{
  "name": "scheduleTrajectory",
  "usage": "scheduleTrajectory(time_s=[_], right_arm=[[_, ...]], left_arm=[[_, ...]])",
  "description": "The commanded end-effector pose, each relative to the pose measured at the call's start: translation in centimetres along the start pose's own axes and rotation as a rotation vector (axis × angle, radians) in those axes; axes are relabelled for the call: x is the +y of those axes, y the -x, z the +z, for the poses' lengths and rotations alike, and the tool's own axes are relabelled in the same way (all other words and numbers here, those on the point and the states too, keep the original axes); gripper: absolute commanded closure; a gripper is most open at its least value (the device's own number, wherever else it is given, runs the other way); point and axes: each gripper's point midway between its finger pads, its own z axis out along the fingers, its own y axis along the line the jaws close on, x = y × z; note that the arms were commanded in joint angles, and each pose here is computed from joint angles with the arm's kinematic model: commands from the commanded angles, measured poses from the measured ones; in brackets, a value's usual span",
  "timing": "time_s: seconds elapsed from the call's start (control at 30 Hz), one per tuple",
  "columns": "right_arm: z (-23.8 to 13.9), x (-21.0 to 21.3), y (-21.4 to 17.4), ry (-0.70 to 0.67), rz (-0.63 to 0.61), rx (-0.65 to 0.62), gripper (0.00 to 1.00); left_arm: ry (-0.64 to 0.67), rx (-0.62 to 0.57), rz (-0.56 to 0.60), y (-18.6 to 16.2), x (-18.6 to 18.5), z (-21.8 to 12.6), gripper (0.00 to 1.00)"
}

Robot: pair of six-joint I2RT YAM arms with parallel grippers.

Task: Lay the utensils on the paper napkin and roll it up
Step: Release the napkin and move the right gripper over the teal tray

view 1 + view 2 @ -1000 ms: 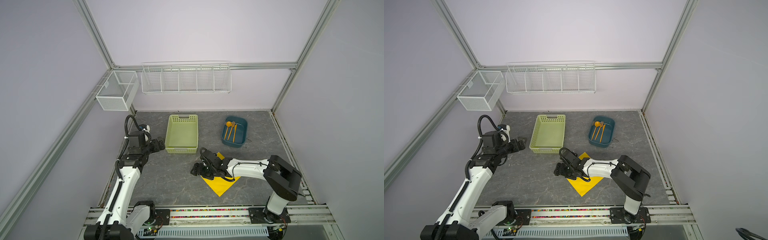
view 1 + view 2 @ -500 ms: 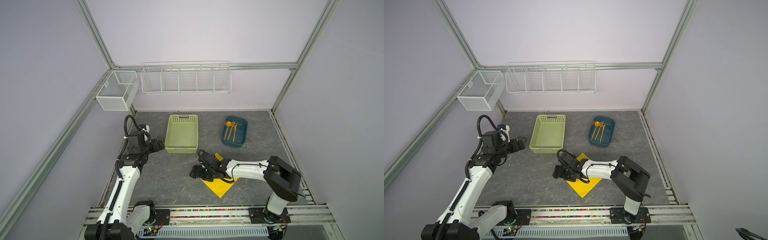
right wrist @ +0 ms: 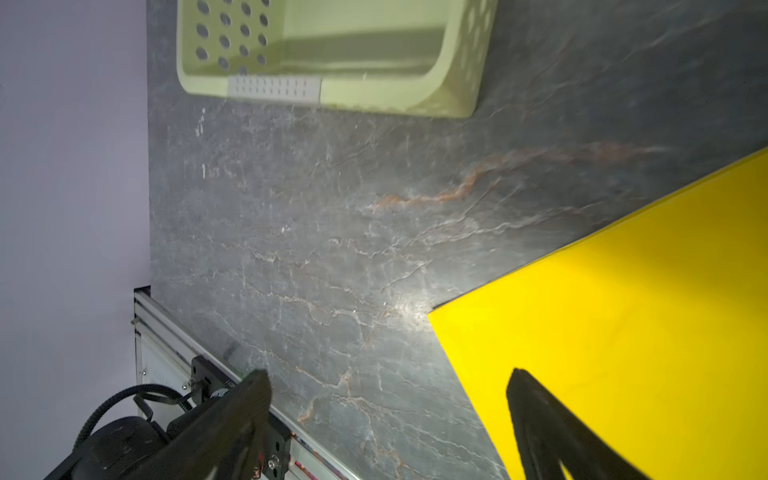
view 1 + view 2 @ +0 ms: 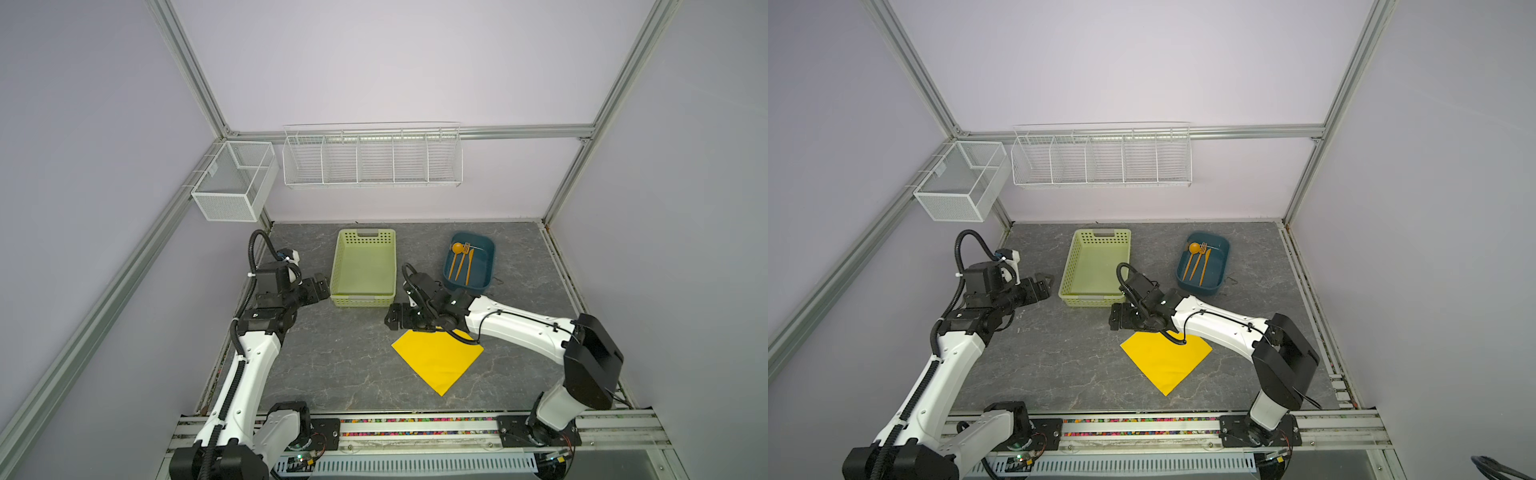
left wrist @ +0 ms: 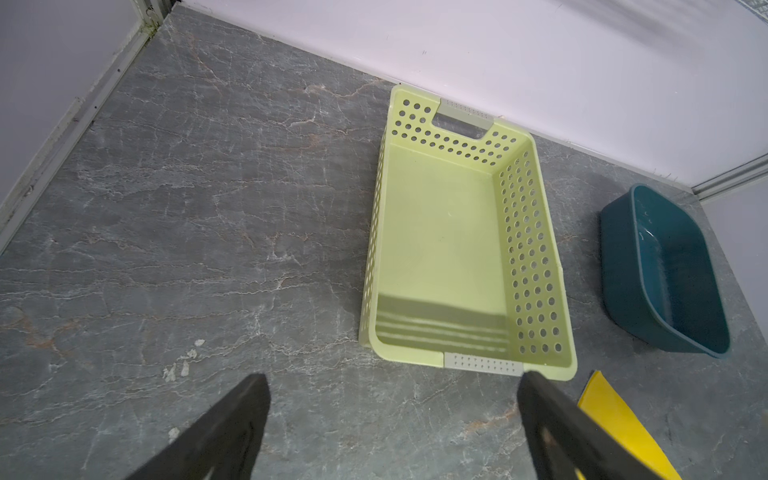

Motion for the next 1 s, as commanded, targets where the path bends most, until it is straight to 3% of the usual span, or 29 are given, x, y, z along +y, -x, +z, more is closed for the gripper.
scheduleTrajectory(time_s=[0.0,0.3,0.43,0.6,0.97], right_arm=[[-1.9,-3.5,1.6,-0.103,-0.027,-0.007,0.09],[-4.5,-9.7,9.1,-0.215,0.020,-0.067,0.26],[-4.8,-12.8,12.3,-0.277,0.045,-0.083,0.43],[-4.8,-16.3,15.7,-0.342,0.088,-0.101,0.55],[-3.2,-22.2,14.8,-0.411,0.156,-0.009,0.60]], left_arm=[[-0.007,0.004,-0.012,0.0,0.0,0.1,0.06],[-0.010,0.012,-0.015,-0.1,-0.1,0.2,0.05],[-0.027,0.026,-0.017,-0.3,-0.3,0.4,0.06],[-0.027,0.032,-0.018,-0.4,-0.3,0.5,0.06],[-0.029,0.040,-0.022,-0.5,-0.3,0.7,0.06]])
